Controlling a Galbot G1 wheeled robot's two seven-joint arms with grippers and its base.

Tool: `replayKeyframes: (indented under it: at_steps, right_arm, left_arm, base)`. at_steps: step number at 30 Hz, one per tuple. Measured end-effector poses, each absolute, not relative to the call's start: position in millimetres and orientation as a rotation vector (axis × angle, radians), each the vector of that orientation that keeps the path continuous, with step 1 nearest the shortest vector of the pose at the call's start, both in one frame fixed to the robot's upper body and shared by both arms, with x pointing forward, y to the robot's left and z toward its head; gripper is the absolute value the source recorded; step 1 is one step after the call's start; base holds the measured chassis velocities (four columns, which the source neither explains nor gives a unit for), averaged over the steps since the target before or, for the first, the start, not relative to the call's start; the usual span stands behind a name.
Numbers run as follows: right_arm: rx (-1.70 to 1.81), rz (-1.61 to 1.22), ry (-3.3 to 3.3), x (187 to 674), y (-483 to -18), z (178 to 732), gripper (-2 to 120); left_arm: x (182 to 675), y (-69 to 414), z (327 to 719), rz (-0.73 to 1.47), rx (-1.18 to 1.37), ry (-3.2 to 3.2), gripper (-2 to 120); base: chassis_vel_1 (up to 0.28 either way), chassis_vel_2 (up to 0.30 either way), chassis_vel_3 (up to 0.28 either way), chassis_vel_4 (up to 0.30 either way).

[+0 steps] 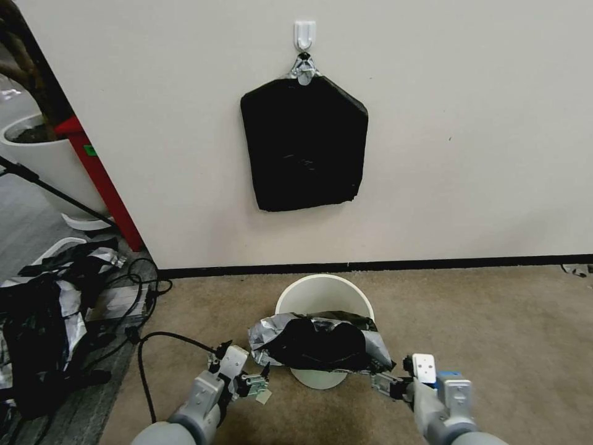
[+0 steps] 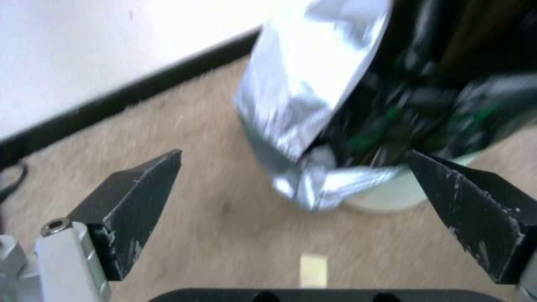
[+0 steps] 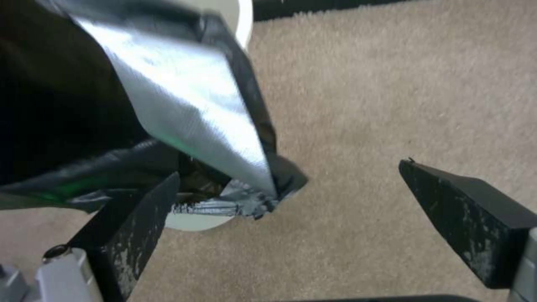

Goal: Place a trash bag onto the trash bin.

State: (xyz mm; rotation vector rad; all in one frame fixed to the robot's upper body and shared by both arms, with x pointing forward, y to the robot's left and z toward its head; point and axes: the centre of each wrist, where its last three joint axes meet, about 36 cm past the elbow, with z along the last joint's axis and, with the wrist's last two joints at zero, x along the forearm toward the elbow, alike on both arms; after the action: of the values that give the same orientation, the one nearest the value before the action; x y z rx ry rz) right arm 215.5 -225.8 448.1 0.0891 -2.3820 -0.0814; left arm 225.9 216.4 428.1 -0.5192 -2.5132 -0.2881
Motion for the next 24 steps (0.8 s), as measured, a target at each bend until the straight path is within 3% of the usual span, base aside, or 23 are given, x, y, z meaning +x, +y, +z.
replayKeyframes:
  at_steps: [7, 17, 20, 24]
  right_arm:
    - [0.126, -0.079, -2.524, 213.2, -250.0, 474.9, 100]
    - [0.479, -0.179, -2.617, 325.2, -307.7, 481.4, 100]
    - [0.721, -0.141, -2.551, 399.2, -324.9, 473.8, 100]
    - [0.792, -0.084, -2.511, 419.1, -319.4, 468.0, 100]
  left_arm:
    - [212.4, 229.4, 428.8, -0.219, -0.660, -2.728, 100]
    - [242.3, 265.5, 412.0, -0.252, -0.567, -2.995, 100]
    - [235.8, 270.9, 389.9, -0.243, -0.551, -3.058, 100]
    - [232.4, 272.1, 383.7, -0.251, -0.554, -3.079, 100]
  base:
    - [0.000, 0.000, 0.000, 0.000]
    - [0.000, 0.000, 0.000, 0.000]
    - [0.000, 0.000, 0.000, 0.000]
    - [0.000, 0.000, 0.000, 0.000]
